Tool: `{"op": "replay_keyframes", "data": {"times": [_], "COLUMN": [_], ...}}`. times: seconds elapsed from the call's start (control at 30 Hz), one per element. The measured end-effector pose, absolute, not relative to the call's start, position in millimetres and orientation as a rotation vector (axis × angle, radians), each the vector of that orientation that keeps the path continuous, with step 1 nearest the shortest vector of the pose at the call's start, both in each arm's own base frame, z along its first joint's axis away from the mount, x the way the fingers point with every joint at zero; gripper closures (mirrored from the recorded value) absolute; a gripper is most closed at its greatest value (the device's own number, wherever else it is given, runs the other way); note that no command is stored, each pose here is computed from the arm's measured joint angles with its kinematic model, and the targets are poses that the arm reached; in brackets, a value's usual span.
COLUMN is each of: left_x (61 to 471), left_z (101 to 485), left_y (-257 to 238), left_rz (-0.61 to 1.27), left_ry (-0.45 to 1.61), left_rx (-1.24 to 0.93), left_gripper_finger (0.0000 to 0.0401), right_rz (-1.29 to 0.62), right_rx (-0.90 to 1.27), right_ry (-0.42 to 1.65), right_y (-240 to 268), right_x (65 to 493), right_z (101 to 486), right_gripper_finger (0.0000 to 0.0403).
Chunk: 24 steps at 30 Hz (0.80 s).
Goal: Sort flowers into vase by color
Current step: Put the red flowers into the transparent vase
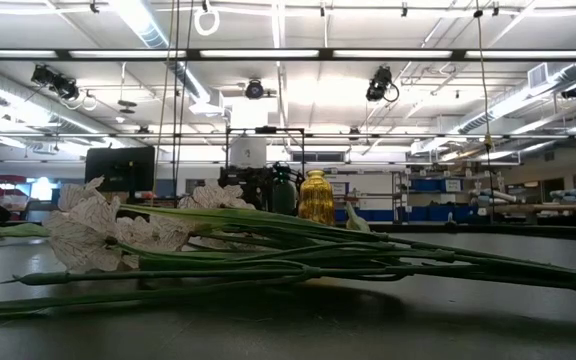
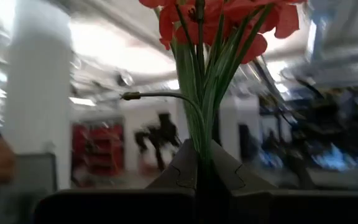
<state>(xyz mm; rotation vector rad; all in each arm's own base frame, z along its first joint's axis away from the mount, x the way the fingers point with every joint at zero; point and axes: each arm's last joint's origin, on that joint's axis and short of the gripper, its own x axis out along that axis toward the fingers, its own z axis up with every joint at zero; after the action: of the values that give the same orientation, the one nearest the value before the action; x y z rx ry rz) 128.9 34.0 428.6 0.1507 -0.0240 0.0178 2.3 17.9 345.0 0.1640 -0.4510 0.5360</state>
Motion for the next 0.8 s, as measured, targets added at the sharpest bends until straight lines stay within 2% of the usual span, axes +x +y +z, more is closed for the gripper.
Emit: {"op": "replay_keyframes", "data": {"times": [0.4, 0.8], "left_x": [128.9, 128.9], "left_z": [428.6, 428.6], "left_y": [33.9, 34.0], "left_rz": [0.017, 0.018], "left_ry": [-0.024, -0.024], "left_rx": [0.15, 0.15], "left_gripper_finger": [0.0177, 0.0177], "right_rz": [0.605, 0.777], "right_rx": [0.229, 0.269], "right_ry": [-0.698, -0.681], "right_y": [15.2, 9.7], "right_x": [7.6, 52.7], "right_z": [354.7, 369.6], "right_gripper_finger": [0.0387, 0.0387]}}
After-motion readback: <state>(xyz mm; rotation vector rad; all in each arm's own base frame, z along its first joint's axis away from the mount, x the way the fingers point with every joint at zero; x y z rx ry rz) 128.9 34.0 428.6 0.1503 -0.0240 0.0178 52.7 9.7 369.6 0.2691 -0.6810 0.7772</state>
